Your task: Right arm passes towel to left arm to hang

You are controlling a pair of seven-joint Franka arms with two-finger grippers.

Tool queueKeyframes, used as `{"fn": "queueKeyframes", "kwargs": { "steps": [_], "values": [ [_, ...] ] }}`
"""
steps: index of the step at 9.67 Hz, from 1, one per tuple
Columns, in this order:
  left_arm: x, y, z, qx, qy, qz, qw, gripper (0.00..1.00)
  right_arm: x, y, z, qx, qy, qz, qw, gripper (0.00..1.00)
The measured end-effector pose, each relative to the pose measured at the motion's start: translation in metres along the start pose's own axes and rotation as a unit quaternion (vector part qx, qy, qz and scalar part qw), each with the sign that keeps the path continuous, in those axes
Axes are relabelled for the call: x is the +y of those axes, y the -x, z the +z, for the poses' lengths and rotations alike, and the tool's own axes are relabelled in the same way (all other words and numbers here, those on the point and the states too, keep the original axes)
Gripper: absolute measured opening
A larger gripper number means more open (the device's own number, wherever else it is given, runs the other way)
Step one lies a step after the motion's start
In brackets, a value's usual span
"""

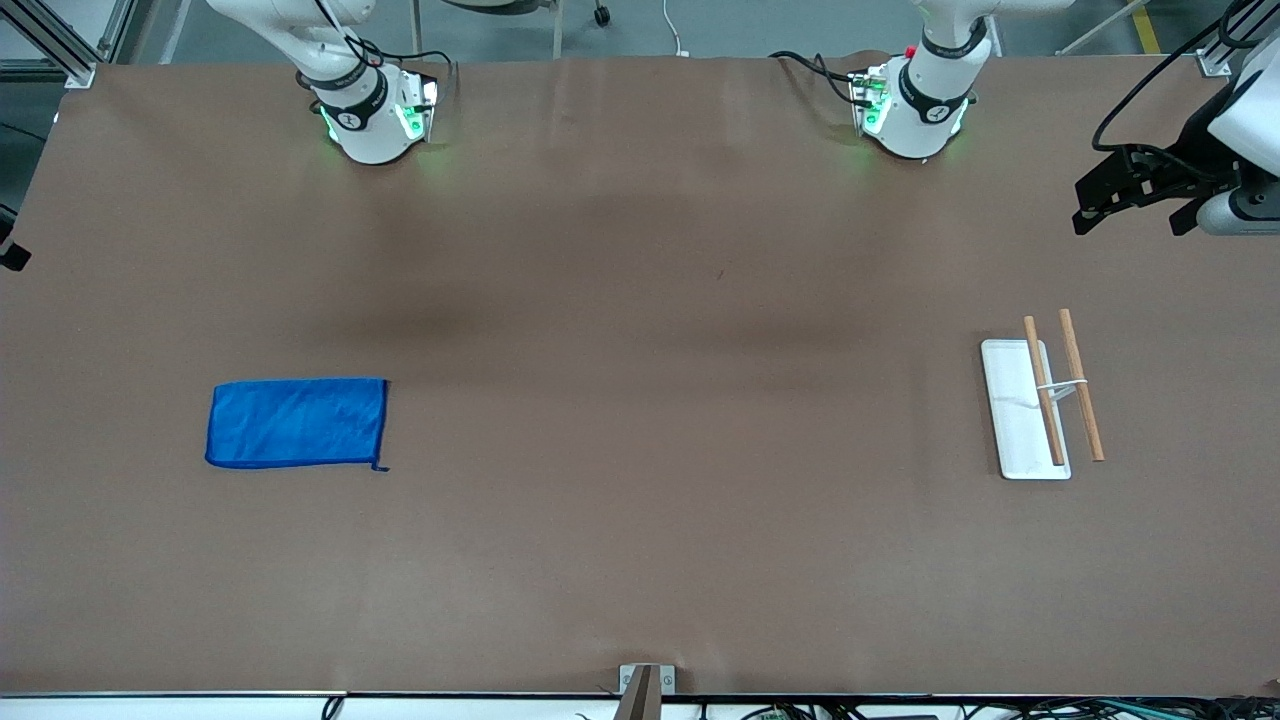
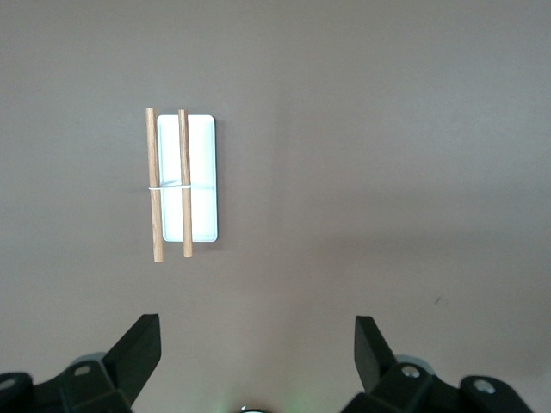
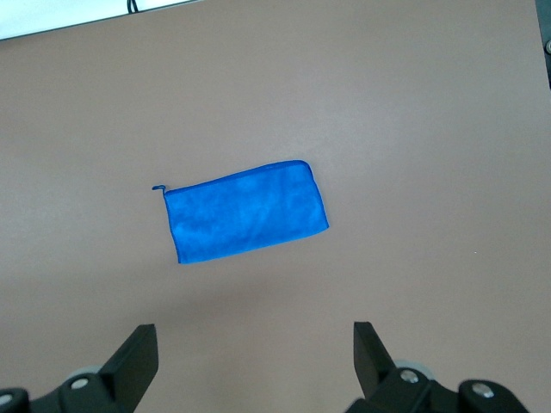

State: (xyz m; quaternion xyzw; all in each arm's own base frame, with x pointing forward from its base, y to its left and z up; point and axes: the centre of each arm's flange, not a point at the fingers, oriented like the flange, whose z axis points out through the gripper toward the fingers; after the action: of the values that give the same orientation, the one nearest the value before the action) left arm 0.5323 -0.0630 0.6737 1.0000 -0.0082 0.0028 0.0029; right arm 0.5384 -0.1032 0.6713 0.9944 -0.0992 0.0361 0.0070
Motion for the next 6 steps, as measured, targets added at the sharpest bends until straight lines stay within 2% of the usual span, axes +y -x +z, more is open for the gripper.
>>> {"fn": "queueKeyframes", "kwargs": {
  "steps": [4, 6],
  "values": [
    [-0.001, -0.003, 0.004, -0.004, 0.0, -0.001, 1.0, 0.99, -0.001, 0.0, 0.0, 0.0, 0.0, -0.001, 1.0, 1.0],
    [-0.001, -0.004, 0.006, -0.006, 0.0, -0.001, 1.0, 1.0, -0.005, -0.003, 0.012, -0.013, 0.0, -0.008, 1.0, 1.0]
  ]
}}
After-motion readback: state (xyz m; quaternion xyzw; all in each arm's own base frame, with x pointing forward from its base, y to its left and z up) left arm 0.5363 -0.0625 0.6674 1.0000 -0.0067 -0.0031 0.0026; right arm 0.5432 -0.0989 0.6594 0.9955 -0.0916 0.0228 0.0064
